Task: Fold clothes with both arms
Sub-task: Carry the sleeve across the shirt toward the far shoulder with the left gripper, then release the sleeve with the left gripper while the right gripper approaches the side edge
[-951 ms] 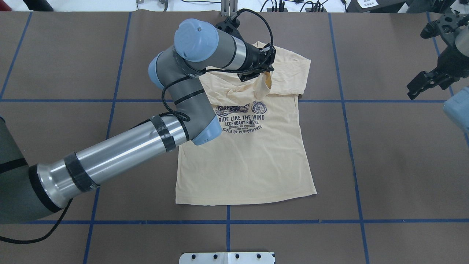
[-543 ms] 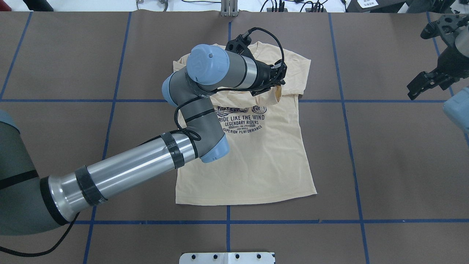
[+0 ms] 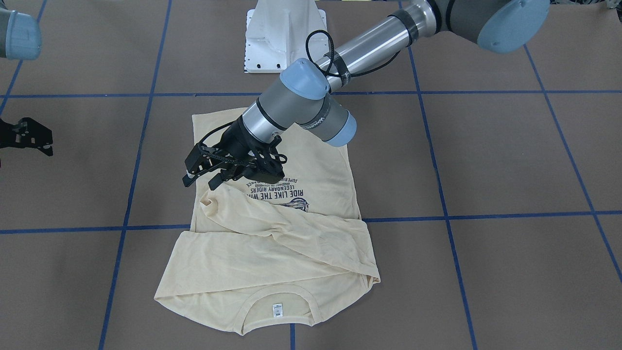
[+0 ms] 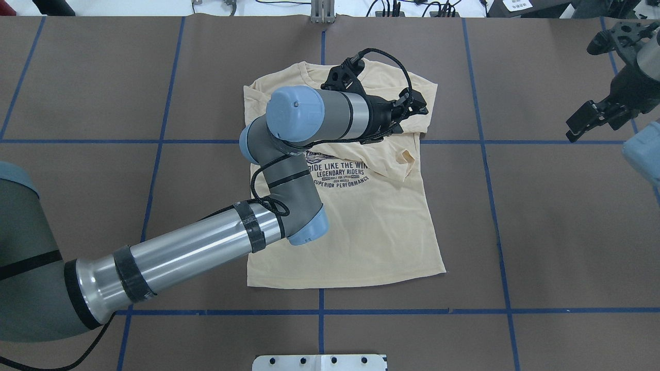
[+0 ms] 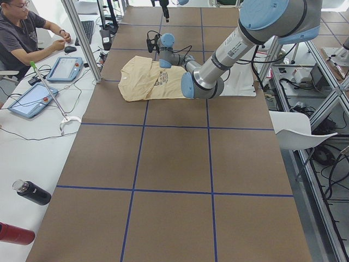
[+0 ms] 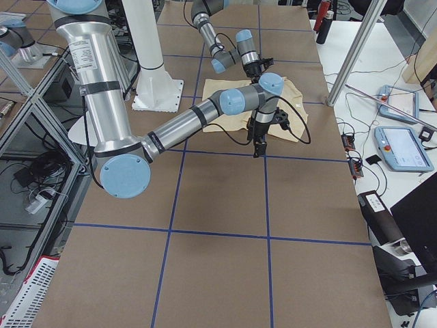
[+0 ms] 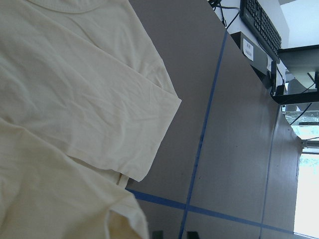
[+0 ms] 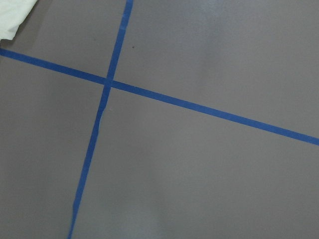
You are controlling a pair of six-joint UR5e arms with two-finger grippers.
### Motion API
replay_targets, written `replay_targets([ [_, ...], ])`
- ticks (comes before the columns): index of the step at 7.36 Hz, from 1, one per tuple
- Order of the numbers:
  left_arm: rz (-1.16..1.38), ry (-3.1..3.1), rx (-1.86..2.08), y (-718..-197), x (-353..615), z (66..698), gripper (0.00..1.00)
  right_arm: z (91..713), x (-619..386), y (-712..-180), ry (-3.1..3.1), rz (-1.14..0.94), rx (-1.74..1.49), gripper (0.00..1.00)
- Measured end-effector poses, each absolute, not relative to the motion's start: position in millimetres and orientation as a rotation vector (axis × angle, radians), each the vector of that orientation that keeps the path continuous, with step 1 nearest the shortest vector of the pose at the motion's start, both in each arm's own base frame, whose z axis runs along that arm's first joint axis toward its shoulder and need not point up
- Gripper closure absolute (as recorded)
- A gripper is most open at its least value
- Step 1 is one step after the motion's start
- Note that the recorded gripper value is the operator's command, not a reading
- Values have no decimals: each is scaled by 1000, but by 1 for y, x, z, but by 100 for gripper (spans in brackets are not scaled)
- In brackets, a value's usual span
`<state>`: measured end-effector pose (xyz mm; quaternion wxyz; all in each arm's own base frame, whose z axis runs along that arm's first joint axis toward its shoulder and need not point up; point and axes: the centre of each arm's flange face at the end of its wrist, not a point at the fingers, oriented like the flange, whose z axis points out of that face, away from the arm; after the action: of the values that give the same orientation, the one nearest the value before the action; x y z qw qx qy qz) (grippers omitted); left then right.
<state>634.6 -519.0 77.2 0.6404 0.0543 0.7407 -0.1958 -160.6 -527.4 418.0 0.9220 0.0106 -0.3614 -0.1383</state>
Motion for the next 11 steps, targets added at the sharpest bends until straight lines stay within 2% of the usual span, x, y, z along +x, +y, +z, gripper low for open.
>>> replay_targets([
  [4, -386, 1592, 61, -514, 577, 130, 0, 392, -170, -515, -861, -284, 9, 0],
  [6, -373, 1482, 44, -491, 529, 138, 0, 370, -208, -494, -859, -238, 34, 0],
  [9, -323, 1390, 79, -448, 466, 157, 0, 349, -328, -429, -832, -140, 84, 0],
  [11, -317, 1386, 86, -437, 450, 164, 0, 351, -398, -374, -838, -90, 105, 0],
])
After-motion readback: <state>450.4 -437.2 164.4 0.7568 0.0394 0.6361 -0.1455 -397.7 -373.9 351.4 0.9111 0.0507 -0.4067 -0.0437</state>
